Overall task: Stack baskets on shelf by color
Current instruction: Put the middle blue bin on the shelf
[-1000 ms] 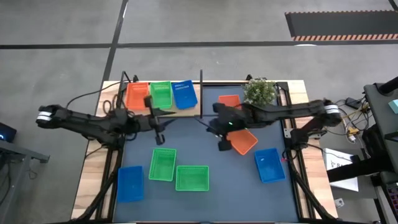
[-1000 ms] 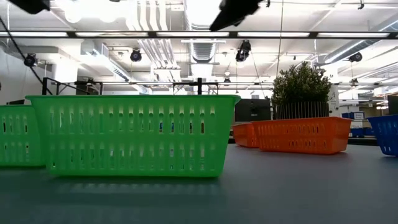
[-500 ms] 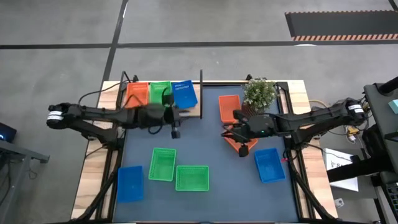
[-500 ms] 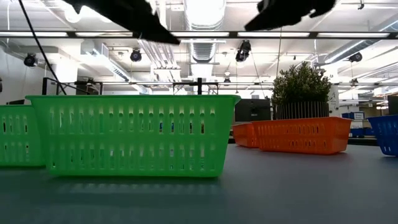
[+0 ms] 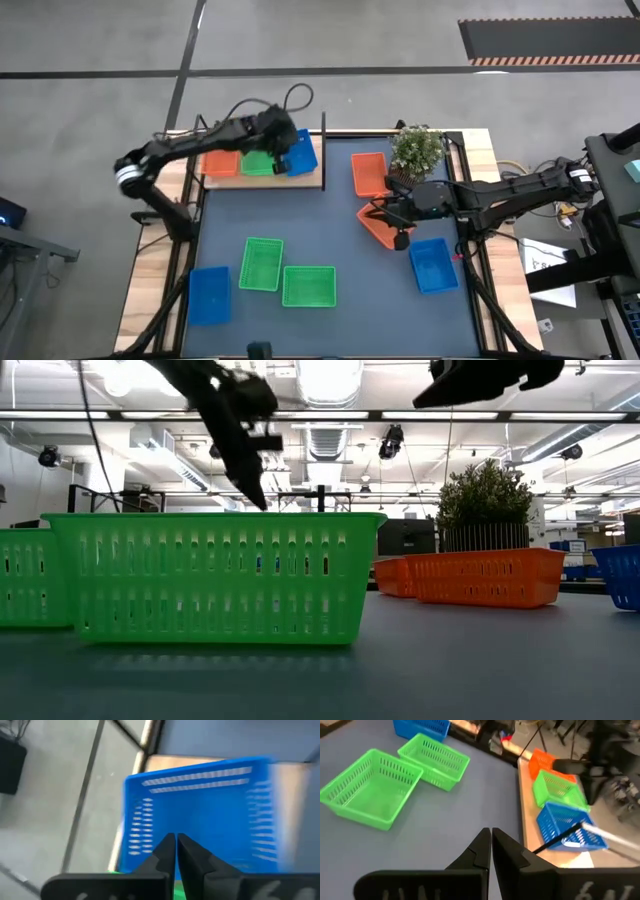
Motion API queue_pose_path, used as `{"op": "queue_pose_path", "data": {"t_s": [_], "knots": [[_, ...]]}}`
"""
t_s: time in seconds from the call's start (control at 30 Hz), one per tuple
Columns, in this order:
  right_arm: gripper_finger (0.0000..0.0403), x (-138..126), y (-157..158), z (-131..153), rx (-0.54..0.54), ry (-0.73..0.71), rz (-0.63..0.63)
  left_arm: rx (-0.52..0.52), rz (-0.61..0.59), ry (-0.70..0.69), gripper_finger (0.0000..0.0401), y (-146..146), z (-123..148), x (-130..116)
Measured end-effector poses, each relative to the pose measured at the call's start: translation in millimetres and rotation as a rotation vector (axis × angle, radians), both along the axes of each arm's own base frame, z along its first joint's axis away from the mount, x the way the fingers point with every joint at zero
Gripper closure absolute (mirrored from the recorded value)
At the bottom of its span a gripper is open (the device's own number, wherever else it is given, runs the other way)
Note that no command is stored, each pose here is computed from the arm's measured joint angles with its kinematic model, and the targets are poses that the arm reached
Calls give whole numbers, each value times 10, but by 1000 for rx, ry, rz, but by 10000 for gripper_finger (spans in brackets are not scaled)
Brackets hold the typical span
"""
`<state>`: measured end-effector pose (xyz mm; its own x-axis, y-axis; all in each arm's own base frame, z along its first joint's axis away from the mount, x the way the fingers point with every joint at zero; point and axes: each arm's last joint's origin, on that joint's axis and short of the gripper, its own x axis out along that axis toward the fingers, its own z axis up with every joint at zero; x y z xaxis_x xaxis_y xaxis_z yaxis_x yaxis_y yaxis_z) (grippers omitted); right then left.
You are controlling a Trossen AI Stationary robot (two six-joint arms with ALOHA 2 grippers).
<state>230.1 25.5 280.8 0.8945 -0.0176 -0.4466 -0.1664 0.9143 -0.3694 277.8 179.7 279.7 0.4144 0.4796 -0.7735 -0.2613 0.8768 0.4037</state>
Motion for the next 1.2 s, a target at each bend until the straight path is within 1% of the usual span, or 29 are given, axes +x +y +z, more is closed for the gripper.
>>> {"op": "queue_pose_path", "data": {"t_s": [0.1, 0.2, 0.37, 0.5, 0.6, 0.73, 0.93, 1.1, 1.2], "knots": [[394, -5, -1, -11, 6, 11, -4, -3, 7, 50, 401, 234, -129, 105], [394, -6, -1, -11, 6, 12, -4, -7, -10, 90, 401, 368, -253, 233], [394, -10, -1, -18, 6, 20, -5, -13, -37, 132, 401, 494, -407, 409], [394, -10, -1, -18, 8, 20, -5, -7, -34, 139, 401, 561, -457, 493], [394, -10, -1, -18, 8, 20, -5, 23, -45, 136, 401, 590, -464, 525], [394, -10, -1, -18, 8, 20, -5, 66, -37, 82, 401, 636, -427, 561], [394, -10, -1, -18, 9, 20, -6, 104, -32, 30, 401, 667, -388, 597], [394, -10, -1, -18, 17, 20, -10, 102, -36, 41, 401, 660, -382, 581], [394, -11, -1, -20, 17, 22, -10, 124, -31, 76, 401, 615, -294, 522]]}}
